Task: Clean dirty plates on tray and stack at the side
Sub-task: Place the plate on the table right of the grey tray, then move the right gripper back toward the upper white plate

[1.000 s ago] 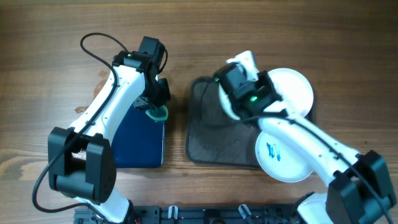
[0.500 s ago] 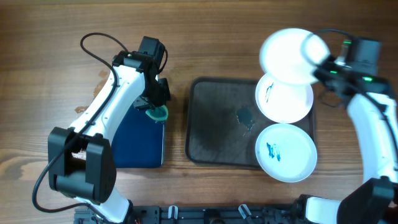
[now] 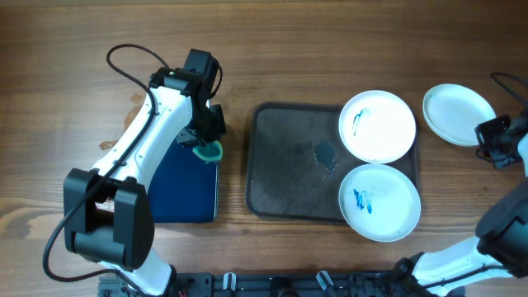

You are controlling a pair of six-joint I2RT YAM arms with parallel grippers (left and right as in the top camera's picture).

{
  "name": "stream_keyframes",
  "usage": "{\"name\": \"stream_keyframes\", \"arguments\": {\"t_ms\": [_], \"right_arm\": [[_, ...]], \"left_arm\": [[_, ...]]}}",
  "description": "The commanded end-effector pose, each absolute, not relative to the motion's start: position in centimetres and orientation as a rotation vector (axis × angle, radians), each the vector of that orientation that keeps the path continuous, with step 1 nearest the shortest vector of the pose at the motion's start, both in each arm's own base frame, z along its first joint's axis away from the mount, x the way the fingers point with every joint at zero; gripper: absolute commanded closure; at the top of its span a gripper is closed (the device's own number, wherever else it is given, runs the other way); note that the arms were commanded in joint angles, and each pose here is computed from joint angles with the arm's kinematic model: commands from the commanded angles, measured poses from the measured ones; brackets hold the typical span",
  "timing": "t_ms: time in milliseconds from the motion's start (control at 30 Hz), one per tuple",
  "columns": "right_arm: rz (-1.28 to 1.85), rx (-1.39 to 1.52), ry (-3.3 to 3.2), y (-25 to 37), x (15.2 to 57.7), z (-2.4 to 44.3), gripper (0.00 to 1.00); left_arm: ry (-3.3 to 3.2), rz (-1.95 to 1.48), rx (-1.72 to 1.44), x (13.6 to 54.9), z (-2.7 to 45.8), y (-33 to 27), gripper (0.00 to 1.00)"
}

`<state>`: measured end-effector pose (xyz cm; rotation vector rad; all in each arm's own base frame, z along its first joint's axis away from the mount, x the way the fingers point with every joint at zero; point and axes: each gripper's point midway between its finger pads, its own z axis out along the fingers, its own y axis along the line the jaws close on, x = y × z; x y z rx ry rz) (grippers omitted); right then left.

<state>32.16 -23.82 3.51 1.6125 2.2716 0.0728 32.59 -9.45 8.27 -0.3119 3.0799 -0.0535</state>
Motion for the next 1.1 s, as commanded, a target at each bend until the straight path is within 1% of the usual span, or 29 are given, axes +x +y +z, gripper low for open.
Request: {"name": "stream_keyframes", "arguments": {"t_ms": [0, 100, 167, 233, 267, 300, 333, 400, 467, 500, 567, 600, 633, 667, 700, 733, 767, 867, 900, 933, 1000, 1067], "right_arm": [[0.069, 1.642, 2.221, -24.7, 32.8, 3.8, 0.96], [0.045, 1.773, 2.140, -26.0, 31.3, 3.7, 0.96], [0.028, 1.803, 2.123, -26.7, 30.5, 3.6, 0.96], [0.020, 1.799, 2.129, -27.0, 30.2, 3.6, 0.50], [0.016, 1.785, 2.143, -27.0, 30.2, 3.6, 0.47], [0.018, 1.771, 2.170, -26.7, 30.0, 3.5, 0.37], [0.030, 1.746, 2.194, -26.5, 30.1, 3.5, 0.29], [0.056, 1.723, 2.206, -25.9, 30.3, 4.1, 0.31], [0.103, 1.665, 2.180, -25.0, 31.2, 6.5, 0.29], [0.159, 1.601, 2.155, -24.1, 32.1, 8.6, 0.29], [0.243, 1.474, 2.122, -22.0, 33.5, 12.7, 0.25], [0.292, 1.396, 2.130, -19.5, 33.6, 15.3, 0.19], [0.310, 1.354, 2.161, -17.6, 33.3, 16.4, 0.18], [0.312, 1.287, 2.222, -15.8, 33.1, 16.8, 0.27], [0.318, 1.241, 2.270, -14.5, 33.1, 16.6, 0.31], [0.319, 1.151, 2.349, -12.8, 33.2, 16.0, 0.26], [0.331, 1.096, 2.404, -11.2, 33.3, 15.1, 0.00], [0.379, 0.972, 2.515, -8.5, 33.1, 13.2, 0.00], [0.373, 0.932, 2.542, -8.2, 33.0, 12.7, 0.03], [0.370, 0.899, 2.563, -8.1, 33.0, 12.3, 0.08], [0.376, 0.866, 2.605, -7.9, 32.8, 11.5, 0.23], [0.387, 0.885, 2.637, -7.8, 32.8, 10.4, 0.33]], "left_arm": [[3.047, -0.064, -0.301, 33.0, 9.4, -9.4, 0.96], [3.047, -0.063, -0.301, 33.0, 9.4, -9.4, 0.96], [3.047, -0.063, -0.301, 33.0, 9.4, -9.4, 0.96], [3.047, -0.063, -0.301, 33.0, 9.4, -9.4, 0.96], [3.047, -0.063, -0.301, 33.0, 9.4, -9.4, 0.96], [3.047, -0.063, -0.301, 33.0, 9.4, -9.4, 0.96], [3.047, -0.063, -0.301, 33.0, 9.4, -9.4, 0.96], [3.046, -0.063, -0.300, 33.0, 9.4, -9.4, 0.96], [3.046, -0.063, -0.301, 33.0, 9.4, -9.4, 0.96], [3.046, -0.064, -0.301, 33.1, 9.4, -9.4, 0.96], [3.046, -0.064, -0.301, 33.1, 9.4, -9.4, 0.96], [3.045, -0.064, -0.301, 33.1, 9.4, -9.4, 0.96], [3.036, -0.069, -0.299, 33.3, 9.4, -9.4, 0.96], [3.027, -0.074, -0.298, 33.5, 9.4, -9.5, 0.96], [3.017, -0.080, -0.297, 33.8, 9.5, -9.6, 0.96], [3.007, -0.085, -0.296, 34.0, 9.5, -9.6, 0.96], [3.001, -0.089, -0.294, 34.2, 9.5, -9.7, 0.96], [2.997, -0.091, -0.294, 34.3, 9.5, -9.7, 0.96], [2.998, -0.091, -0.294, 34.3, 9.5, -9.7, 0.96], [2.997, -0.091, -0.294, 34.3, 9.5, -9.7, 0.96], [2.997, -0.090, -0.290, 34.3, 9.5, -9.7, 0.96], [2.996, -0.091, -0.289, 34.3, 9.5, -9.7, 0.96]]}}
